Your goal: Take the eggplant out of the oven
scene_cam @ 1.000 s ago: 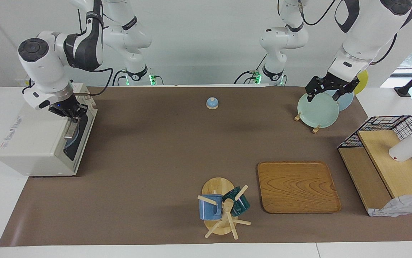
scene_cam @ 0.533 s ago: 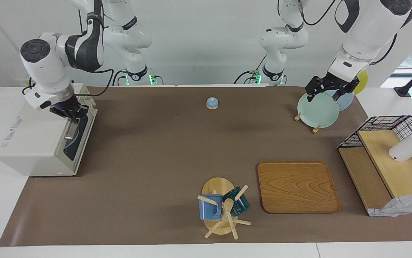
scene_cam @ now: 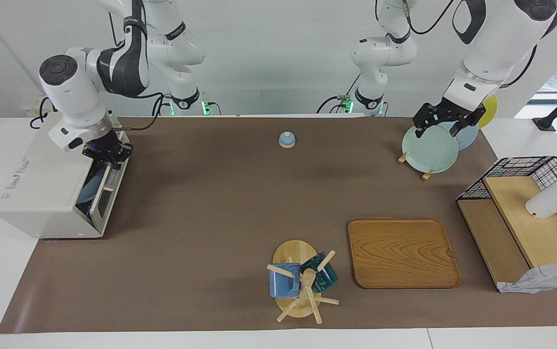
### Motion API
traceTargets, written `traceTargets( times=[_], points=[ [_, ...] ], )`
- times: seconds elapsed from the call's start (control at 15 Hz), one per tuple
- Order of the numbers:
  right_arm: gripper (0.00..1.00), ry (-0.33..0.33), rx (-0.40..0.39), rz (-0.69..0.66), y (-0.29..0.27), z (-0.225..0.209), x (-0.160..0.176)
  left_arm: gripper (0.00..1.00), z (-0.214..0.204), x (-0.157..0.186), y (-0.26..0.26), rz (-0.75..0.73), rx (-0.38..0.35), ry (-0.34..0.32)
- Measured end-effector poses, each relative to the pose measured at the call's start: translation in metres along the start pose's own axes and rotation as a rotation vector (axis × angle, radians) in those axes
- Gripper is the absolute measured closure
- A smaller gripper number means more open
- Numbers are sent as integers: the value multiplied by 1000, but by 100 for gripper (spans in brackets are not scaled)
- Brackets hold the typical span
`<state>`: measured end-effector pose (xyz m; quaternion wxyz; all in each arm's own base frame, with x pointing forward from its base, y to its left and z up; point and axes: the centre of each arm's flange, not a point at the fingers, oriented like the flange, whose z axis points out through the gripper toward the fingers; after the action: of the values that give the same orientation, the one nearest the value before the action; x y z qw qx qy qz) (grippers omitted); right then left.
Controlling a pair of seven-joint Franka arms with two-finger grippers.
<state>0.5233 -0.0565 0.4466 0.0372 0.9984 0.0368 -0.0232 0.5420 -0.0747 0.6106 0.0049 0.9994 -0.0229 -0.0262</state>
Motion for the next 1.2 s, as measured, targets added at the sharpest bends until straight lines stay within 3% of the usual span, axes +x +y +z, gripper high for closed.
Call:
traceTargets(
  times=[0.4, 0.67, 1.2],
  points=[
    [99, 40, 26, -40, -65, 72, 13, 0, 0, 0, 0, 0, 0, 0],
    [99, 19, 32, -35, -80, 117, 23, 0, 0, 0, 0, 0, 0, 0],
    [99, 16, 38, -3, -80, 124, 24, 0, 0, 0, 0, 0, 0, 0]
  ],
)
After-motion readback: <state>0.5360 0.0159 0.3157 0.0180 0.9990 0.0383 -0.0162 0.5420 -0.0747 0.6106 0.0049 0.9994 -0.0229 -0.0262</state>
